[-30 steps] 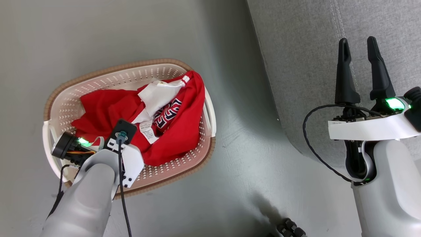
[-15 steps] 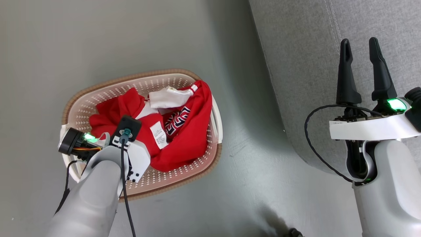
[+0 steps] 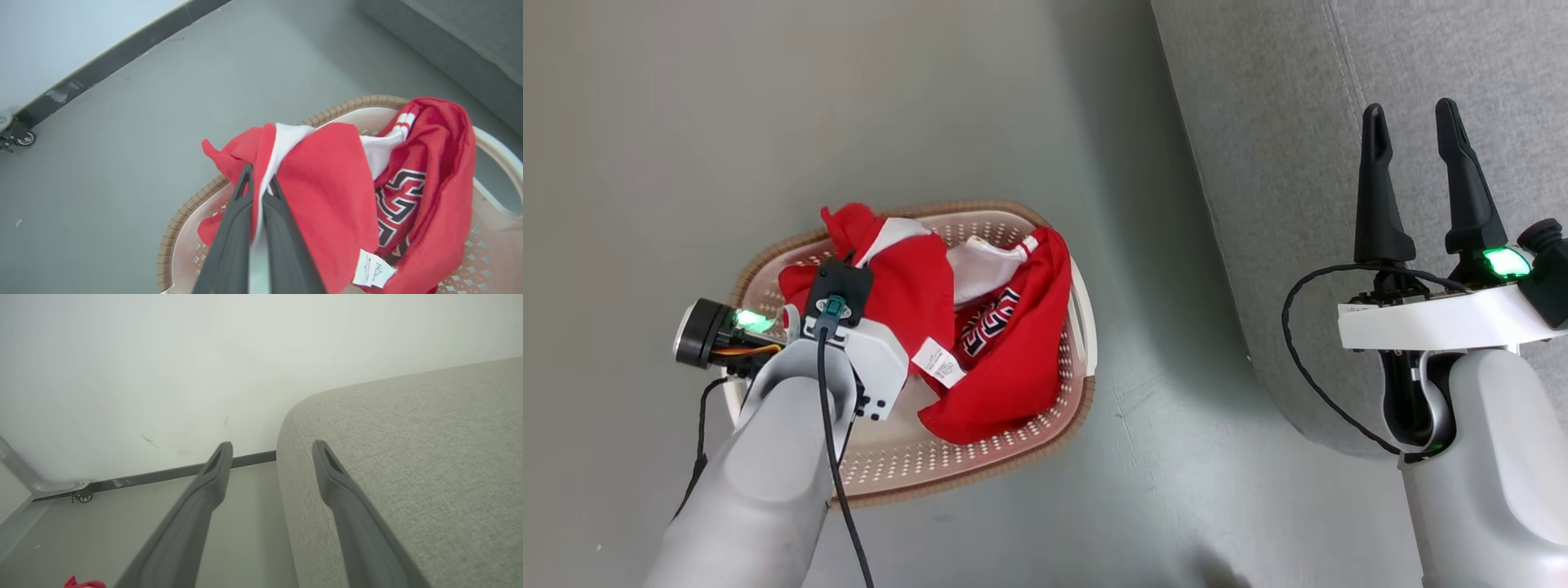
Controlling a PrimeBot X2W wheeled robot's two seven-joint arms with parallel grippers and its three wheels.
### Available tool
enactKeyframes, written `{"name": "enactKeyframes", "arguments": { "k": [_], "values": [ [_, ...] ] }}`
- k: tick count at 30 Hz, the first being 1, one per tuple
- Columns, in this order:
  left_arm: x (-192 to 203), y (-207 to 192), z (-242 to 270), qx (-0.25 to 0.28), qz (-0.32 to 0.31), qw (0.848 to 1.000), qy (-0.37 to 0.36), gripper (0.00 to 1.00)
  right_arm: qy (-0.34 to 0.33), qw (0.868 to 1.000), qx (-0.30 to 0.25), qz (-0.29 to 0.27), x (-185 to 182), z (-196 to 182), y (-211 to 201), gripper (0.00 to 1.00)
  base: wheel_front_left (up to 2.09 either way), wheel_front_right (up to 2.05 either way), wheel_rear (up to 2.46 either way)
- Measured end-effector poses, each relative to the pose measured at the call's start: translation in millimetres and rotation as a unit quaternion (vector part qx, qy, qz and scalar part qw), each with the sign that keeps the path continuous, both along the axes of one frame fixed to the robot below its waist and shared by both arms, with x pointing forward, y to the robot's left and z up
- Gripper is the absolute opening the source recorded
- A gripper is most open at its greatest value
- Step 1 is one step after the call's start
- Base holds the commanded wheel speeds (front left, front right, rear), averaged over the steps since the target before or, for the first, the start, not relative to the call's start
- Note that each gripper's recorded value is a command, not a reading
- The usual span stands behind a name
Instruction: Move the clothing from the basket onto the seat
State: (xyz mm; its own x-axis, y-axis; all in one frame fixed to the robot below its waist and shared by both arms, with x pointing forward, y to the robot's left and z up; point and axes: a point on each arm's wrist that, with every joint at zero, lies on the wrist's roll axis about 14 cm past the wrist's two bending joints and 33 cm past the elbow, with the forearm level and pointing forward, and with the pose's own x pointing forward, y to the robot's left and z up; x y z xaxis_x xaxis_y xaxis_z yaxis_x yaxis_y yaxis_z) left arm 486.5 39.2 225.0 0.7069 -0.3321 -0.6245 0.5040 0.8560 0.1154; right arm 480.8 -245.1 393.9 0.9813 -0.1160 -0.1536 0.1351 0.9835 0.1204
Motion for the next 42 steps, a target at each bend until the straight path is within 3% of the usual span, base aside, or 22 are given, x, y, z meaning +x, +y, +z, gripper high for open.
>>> {"name": "enactKeyframes", "arguments": {
  "k": [9, 17, 31, 42],
  "values": [
    [23, 7, 50, -0.024, 0.043, 0.997, -0.068, 0.00, -0.025, 1.000, -0.004, 0.012, 4, 21, 9, 1.00, 0.00, 0.00, 0.00],
    [44, 15, 108, -0.060, 0.083, 0.984, -0.146, 0.00, -0.050, 0.998, -0.012, 0.027, 8, 43, 18, 1.00, 0.00, 0.00, 0.00],
    [34, 46, 186, -0.091, 0.135, 0.958, -0.237, 0.00, -0.076, 0.996, -0.009, 0.050, -3, 71, 37, 1.00, 0.00, 0.00, 0.00],
    [15, 60, 252, -0.116, 0.146, 0.932, -0.311, 0.00, -0.093, 0.988, -0.025, 0.121, -15, 93, 75, 1.00, 0.00, 0.00, 0.00]
  ]
}}
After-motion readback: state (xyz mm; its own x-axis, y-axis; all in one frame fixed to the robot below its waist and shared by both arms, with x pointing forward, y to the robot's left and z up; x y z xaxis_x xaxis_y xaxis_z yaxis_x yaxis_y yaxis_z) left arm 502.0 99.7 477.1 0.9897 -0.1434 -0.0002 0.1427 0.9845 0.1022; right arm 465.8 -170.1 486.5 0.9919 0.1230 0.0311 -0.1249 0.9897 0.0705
